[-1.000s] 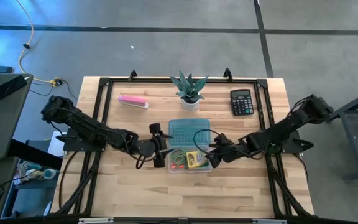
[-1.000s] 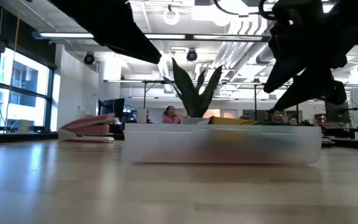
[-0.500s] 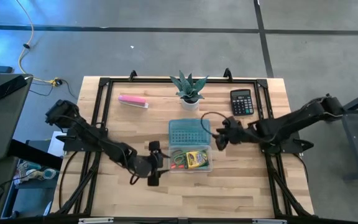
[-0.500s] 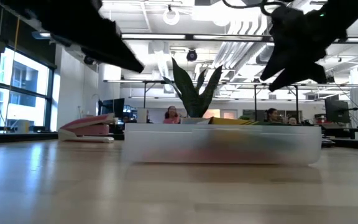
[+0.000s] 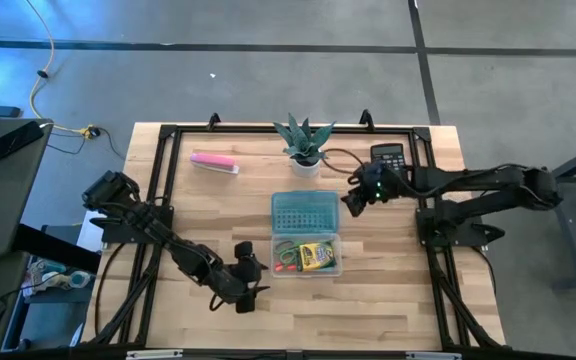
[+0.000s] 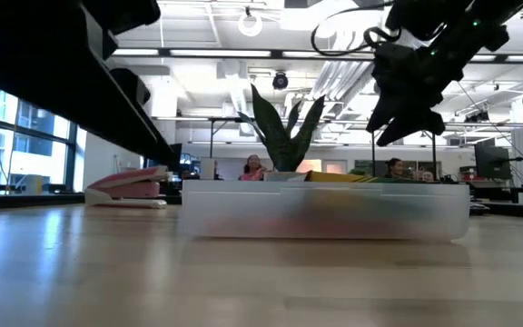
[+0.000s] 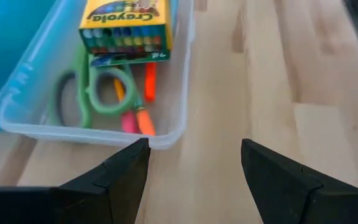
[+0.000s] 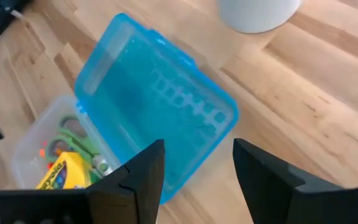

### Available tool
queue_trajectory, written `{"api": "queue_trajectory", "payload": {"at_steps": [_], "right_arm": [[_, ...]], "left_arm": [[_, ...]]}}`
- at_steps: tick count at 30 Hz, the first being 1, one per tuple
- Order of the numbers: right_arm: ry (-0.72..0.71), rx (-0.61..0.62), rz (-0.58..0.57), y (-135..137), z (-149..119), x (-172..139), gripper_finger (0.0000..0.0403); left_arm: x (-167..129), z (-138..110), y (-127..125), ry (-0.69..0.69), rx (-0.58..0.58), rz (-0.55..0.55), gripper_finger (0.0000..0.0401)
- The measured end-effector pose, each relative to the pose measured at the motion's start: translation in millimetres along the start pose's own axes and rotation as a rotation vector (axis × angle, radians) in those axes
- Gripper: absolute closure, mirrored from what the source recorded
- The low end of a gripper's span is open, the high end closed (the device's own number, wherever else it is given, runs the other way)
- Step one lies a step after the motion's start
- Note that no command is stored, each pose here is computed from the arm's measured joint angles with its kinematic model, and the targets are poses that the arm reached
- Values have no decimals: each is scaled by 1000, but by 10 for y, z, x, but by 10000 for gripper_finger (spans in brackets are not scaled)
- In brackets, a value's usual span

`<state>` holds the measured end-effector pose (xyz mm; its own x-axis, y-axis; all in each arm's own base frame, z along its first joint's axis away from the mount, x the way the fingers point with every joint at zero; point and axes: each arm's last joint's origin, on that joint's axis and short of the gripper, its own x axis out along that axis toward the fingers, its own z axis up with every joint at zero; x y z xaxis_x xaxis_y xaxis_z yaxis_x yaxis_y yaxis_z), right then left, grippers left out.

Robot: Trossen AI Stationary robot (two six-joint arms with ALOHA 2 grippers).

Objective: Pack school essentials
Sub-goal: Close the blue supply box

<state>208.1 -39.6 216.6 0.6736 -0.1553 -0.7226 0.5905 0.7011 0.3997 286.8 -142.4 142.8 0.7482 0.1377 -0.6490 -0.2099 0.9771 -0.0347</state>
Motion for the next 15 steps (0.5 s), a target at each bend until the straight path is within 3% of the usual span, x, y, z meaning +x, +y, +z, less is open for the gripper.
{"api": "queue_trajectory", "payload": {"at_steps": [7,15], "right_arm": [[2,0,-97,-259,114,-3,229],[31,-23,-188,-437,179,179,314]], "left_arm": [[-7,-39,17,35,-86,22,160],[19,-48,71,55,-189,55,160]]}}
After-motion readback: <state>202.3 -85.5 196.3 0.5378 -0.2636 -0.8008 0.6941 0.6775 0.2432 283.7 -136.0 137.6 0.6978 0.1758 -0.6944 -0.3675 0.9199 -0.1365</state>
